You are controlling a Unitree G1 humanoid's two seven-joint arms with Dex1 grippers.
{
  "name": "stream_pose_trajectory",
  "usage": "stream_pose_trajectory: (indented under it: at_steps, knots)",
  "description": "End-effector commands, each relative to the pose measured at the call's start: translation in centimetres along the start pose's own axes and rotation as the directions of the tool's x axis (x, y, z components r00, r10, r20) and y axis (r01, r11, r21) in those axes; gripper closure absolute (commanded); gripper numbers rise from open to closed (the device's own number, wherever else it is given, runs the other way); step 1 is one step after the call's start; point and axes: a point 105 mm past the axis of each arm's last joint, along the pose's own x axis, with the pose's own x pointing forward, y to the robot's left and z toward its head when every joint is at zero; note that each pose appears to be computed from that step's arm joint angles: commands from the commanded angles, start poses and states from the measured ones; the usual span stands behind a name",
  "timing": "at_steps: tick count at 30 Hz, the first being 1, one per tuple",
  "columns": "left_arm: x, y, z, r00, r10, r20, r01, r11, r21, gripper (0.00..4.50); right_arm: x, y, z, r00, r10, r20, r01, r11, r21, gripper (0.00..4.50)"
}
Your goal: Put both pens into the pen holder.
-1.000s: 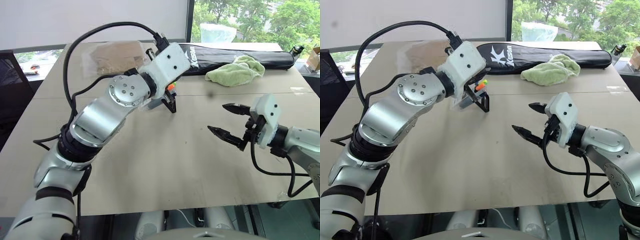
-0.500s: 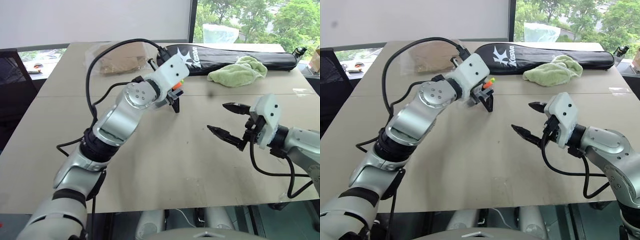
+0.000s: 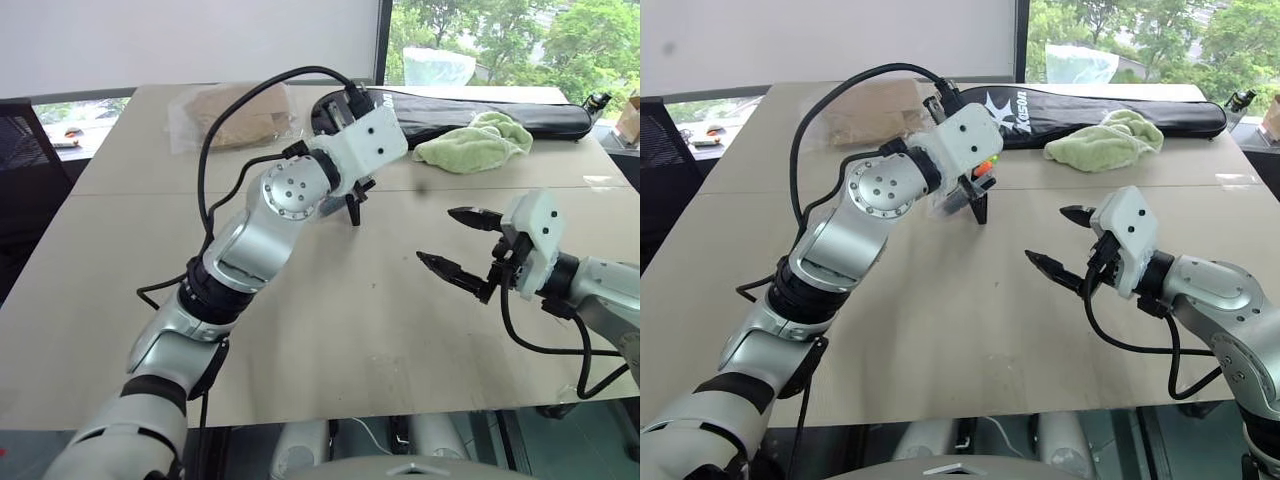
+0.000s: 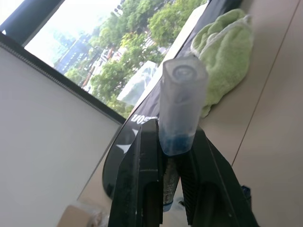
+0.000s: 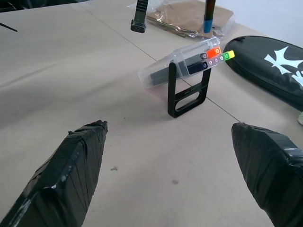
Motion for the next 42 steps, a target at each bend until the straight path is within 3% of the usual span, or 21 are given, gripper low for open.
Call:
stream_pose_trajectory:
  at_steps: [1, 11, 19, 20, 22, 27, 33, 36, 42]
  knots:
    - [0.1, 1.0, 1.1, 0.999, 0.027, 0.044, -0.025, 0.999, -0.043, 4.5, -0.4, 0.0, 1.0, 1.0, -0.013, 0.028, 0.014, 0.999, -0.043, 0.04]
    - [1.0, 0.5, -1.9, 0.994, -0.007, -0.105, -0.008, 0.99, -0.138, 4.5, -0.5, 0.0, 0.8, 0.999, -0.022, 0.025, 0.023, 0.999, -0.04, 0.04]
    - [0.9, 1.6, -3.8, 0.975, 0.049, -0.216, -0.073, 0.992, -0.106, 4.5, -0.5, 0.1, 0.7, 0.999, -0.027, 0.026, 0.028, 0.999, -0.037, 0.04]
    - [0.9, 1.5, -3.9, 0.975, 0.039, -0.217, -0.065, 0.991, -0.116, 3.5, -0.4, 0.1, 0.7, 0.999, -0.027, 0.026, 0.028, 0.999, -0.037, 0.0]
    - [1.0, 1.3, -3.7, 0.978, 0.031, -0.207, -0.061, 0.988, -0.14, 2.92, -0.4, 0.1, 0.6, 0.999, -0.027, 0.026, 0.028, 0.999, -0.037, 0.0]
    - [0.9, 1.5, -2.0, 0.991, 0.05, -0.121, -0.073, 0.979, -0.191, 0.66, -0.4, 0.1, 0.5, 0.999, -0.027, 0.022, 0.027, 0.999, -0.039, 0.0]
    - [-0.7, 1.5, 0.7, 0.997, 0.038, 0.072, -0.014, 0.954, -0.3, 0.66, -0.5, 0.1, 0.1, 0.999, -0.04, 0.009, 0.04, 0.998, -0.046, 0.0]
    - [-2.5, 1.9, 1.1, 0.977, 0.066, 0.204, 0.043, 0.872, -0.488, 0.66, -0.2, -0.5, 0.2, 0.993, -0.104, 0.063, 0.106, 0.994, -0.034, 0.0]
    - [-6.8, 2.4, -4.4, 0.981, 0.112, 0.161, 0.018, 0.766, -0.642, 0.66, -0.1, -3.0, -2.9, 0.964, -0.265, -0.012, 0.265, 0.961, 0.08, 0.0]
